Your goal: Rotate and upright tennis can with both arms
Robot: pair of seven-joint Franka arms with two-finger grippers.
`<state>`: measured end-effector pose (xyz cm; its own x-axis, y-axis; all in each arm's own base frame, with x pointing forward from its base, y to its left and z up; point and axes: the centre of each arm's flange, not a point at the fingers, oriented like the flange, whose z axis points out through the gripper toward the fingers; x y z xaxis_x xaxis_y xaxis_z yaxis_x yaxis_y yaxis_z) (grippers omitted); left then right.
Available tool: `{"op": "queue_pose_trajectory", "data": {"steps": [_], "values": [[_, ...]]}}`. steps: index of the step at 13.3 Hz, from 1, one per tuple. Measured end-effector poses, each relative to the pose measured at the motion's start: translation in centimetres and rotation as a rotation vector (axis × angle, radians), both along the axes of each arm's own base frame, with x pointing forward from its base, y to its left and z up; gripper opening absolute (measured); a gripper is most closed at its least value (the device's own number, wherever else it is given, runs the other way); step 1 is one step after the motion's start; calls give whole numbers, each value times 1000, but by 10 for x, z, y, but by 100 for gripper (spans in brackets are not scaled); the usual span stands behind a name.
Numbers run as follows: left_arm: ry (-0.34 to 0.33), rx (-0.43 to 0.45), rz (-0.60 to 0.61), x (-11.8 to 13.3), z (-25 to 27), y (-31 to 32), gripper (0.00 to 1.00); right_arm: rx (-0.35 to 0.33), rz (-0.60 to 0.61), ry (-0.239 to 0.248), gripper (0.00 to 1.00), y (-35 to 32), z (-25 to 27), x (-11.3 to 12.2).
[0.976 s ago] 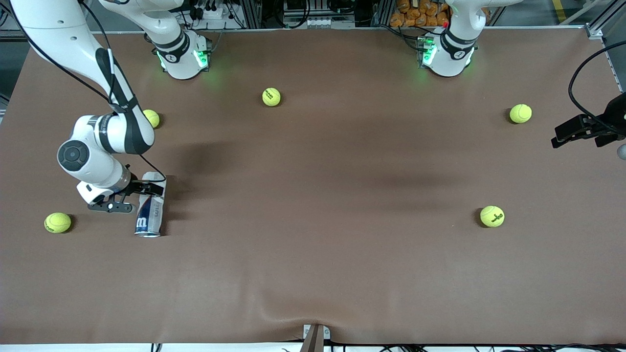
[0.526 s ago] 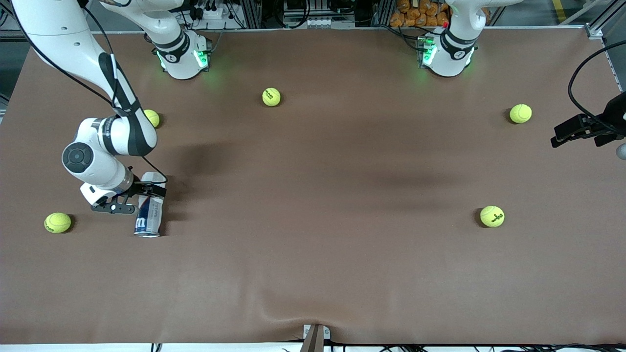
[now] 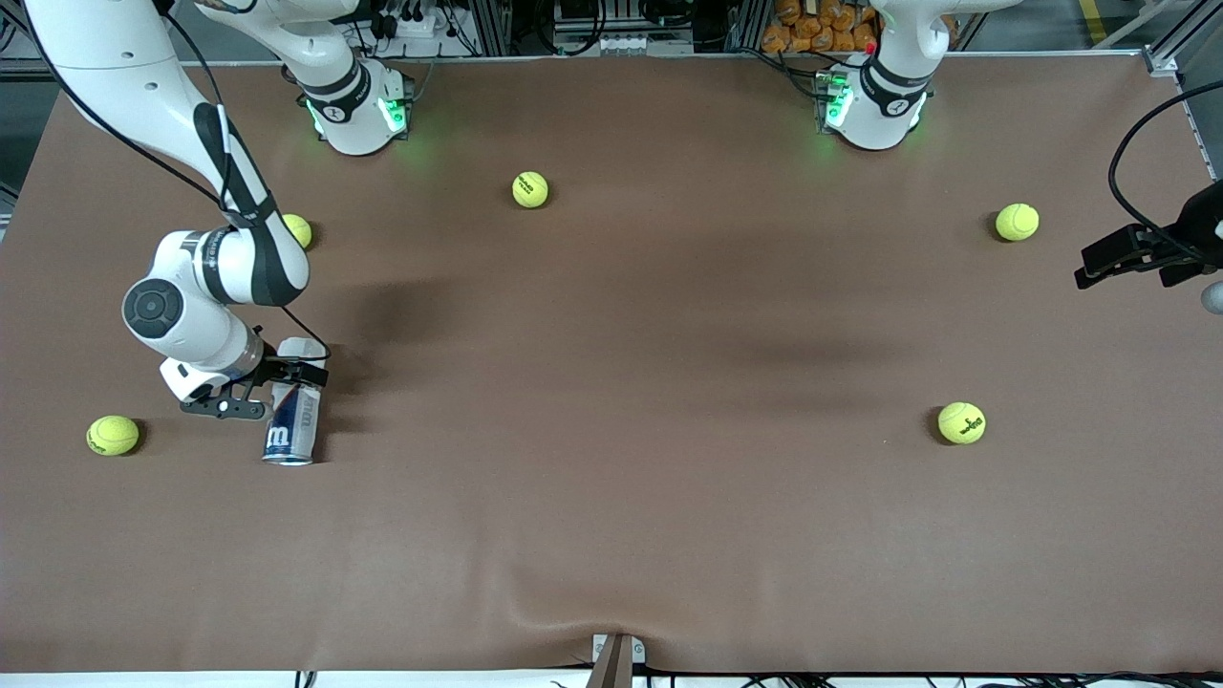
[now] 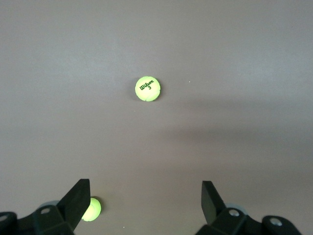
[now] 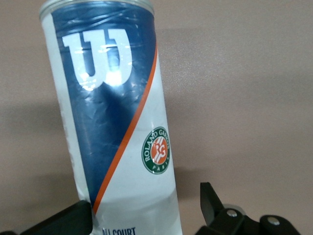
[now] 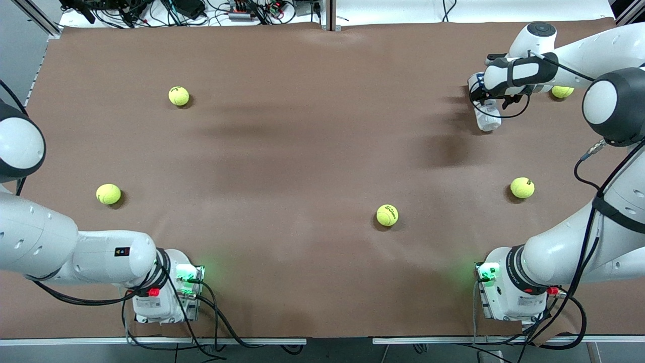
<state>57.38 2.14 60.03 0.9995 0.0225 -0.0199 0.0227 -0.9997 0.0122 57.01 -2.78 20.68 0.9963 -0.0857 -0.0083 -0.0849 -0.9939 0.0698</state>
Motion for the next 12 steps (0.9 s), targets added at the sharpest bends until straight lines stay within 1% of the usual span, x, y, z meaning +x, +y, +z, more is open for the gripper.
{"op": "queue_pose_trajectory", "data": {"steps": [6,12], "values": [[2,0,0,1,-1,0,100,15,-9,-10,100,5,3,4],[3,0,1,1,-2,0,100,16,-13,-2,100,5,-3,3]]}}
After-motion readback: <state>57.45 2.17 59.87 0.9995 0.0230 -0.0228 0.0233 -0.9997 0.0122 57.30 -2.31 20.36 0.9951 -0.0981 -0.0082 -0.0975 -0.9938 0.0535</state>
